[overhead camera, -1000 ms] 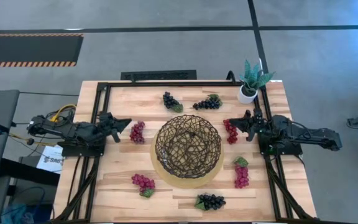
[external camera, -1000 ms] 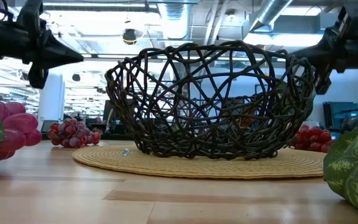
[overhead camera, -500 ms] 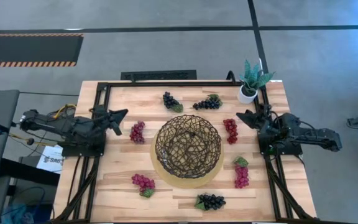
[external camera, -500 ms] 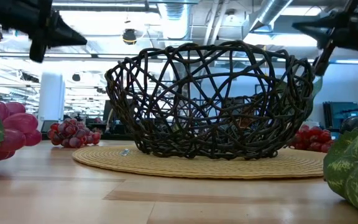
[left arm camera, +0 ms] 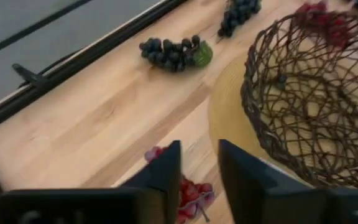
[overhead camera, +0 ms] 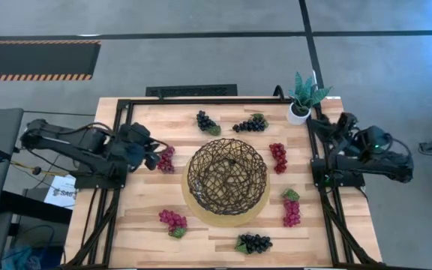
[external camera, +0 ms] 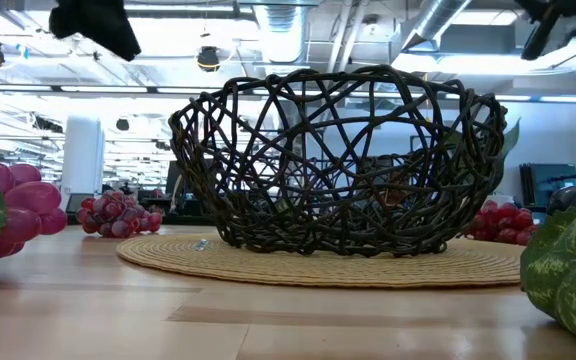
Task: Build produce basket
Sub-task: Put the left red grapes into the black wire basket
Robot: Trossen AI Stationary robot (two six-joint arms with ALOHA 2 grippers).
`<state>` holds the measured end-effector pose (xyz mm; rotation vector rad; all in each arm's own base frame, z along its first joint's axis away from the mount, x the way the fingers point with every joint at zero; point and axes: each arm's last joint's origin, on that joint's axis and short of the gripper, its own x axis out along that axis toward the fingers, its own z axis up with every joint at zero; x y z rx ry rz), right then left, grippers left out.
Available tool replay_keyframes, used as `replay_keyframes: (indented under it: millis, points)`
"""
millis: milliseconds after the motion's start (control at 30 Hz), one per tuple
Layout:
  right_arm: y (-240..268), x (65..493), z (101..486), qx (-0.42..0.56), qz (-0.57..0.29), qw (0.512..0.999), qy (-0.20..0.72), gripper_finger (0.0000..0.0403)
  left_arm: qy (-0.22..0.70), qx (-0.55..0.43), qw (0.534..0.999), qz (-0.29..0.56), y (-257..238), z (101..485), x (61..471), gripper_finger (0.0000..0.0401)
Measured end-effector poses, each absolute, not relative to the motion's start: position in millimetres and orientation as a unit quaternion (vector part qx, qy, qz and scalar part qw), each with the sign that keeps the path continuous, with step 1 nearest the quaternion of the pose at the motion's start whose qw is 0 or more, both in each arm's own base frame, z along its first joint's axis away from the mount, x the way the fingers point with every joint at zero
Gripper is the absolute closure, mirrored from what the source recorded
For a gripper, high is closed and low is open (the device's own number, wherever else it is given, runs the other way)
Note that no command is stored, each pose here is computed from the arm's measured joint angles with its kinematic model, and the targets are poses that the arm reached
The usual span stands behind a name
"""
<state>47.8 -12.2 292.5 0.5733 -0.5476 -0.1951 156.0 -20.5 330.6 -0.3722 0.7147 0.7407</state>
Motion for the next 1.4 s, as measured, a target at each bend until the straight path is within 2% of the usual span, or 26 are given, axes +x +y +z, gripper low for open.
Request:
replay_keyframes:
  millis: [167, 333, 500, 800, 1100, 1400]
  points:
    - [-11, 23, 320, 0.260, -0.136, 0.922, -0.251, 0.0245, 0.360, -0.220, 0.805, 0.417, -20, 328, 175, 0.0200]
    - [-6, -3, 349, 0.219, -0.108, 0.930, -0.275, 0.0209, 0.365, -0.296, 0.735, 0.489, -12, 313, 189, 0.0163]
    - [-2, -22, 363, 0.200, -0.088, 0.938, -0.271, 0.0203, 0.415, -0.340, 0.655, 0.532, -4, 294, 203, 0.0159]
    - [0, -29, 367, 0.181, -0.057, 0.946, -0.262, 0.0217, 0.483, -0.359, 0.564, 0.566, 14, 259, 233, 0.0159]
    - [2, -29, 368, 0.175, -0.032, 0.949, -0.260, 0.0215, 0.543, -0.351, 0.551, 0.528, 40, 221, 264, 0.0159]
    - [2, -28, 368, 0.179, -0.030, 0.949, -0.259, 0.0215, 0.626, -0.349, 0.480, 0.506, 49, 192, 253, 0.0159]
